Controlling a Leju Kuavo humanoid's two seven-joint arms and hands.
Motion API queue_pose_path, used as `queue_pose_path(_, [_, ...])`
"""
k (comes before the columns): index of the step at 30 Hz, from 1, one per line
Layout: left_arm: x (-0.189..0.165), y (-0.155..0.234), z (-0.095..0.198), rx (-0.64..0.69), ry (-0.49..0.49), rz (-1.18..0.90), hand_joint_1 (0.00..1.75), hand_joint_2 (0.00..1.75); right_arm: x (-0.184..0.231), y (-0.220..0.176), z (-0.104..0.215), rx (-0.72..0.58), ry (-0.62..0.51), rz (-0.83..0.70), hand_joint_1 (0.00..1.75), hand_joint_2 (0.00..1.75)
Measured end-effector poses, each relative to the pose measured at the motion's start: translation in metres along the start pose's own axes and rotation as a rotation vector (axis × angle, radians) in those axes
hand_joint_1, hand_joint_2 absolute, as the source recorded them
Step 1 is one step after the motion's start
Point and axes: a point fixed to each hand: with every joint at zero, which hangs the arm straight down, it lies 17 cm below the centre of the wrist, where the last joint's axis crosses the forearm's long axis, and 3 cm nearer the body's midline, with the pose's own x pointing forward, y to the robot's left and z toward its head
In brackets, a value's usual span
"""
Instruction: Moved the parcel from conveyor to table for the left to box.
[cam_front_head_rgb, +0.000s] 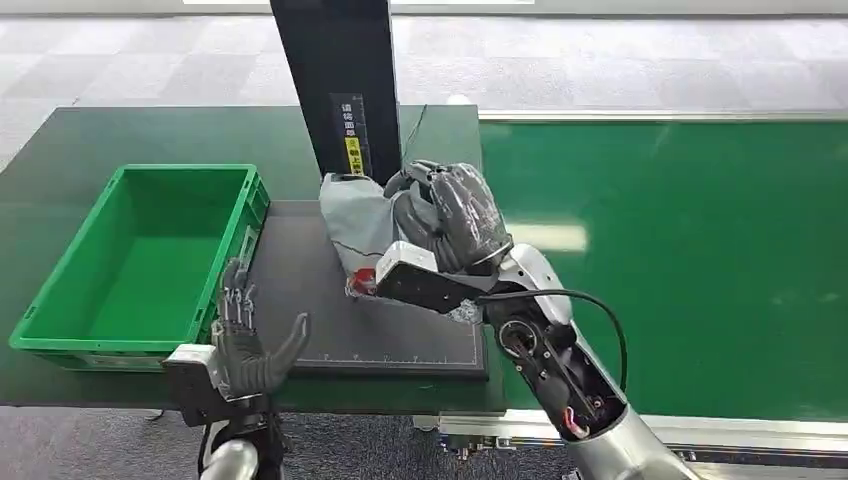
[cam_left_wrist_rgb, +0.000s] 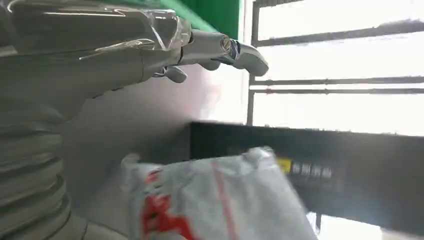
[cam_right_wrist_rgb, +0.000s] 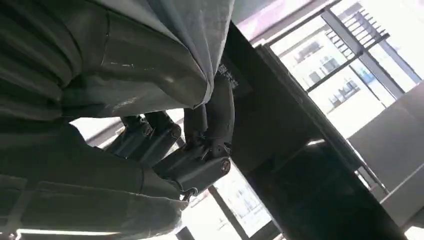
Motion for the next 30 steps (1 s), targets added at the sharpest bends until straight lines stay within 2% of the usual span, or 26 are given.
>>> queue_pose_path(4, [0.000,0.010,-0.001,0.001,0.017,-0.004,0.00,1.75,-0.039,0.020,0.012,0.082,0.152,-0.001,1.75,1.75])
queue_pose_path(8, [0.001,0.011,-0.001,-0.011,0.024,-0.010,0.00,1.75,-0.092,0.052,0.048,0.181,0.300,-0.028,1.75,1.75])
queue_pose_path(16, [-0.006,0.020,0.008,-0.008,0.045,-0.022,0.00,1.75,-0.130,0.069,0.096,0.181,0.384,-0.044,1.75,1.75])
queue_pose_path(22, [-0.009,0.021,0.013,-0.012,0.055,-0.026,0.00,1.75,-0.142,0.071,0.112,0.184,0.427,-0.042,1.75,1.75])
queue_pose_path(25, [-0.010,0.021,0.013,-0.017,0.059,-0.028,0.00,1.75,-0.157,0.072,0.123,0.200,0.497,-0.002,1.75,1.75])
queue_pose_path(26, [-0.011,0.021,0.013,-0.019,0.064,-0.032,0.00,1.75,-0.164,0.073,0.129,0.207,0.532,0.019,0.00,1.75])
queue_pose_path(28, [-0.014,0.019,0.014,-0.030,0.081,-0.041,0.00,1.75,-0.178,0.074,0.147,0.213,0.600,0.042,0.00,1.75])
queue_pose_path(30, [-0.017,0.015,0.016,-0.053,0.096,-0.036,0.00,1.75,-0.179,0.077,0.158,0.200,0.595,0.008,0.00,1.75])
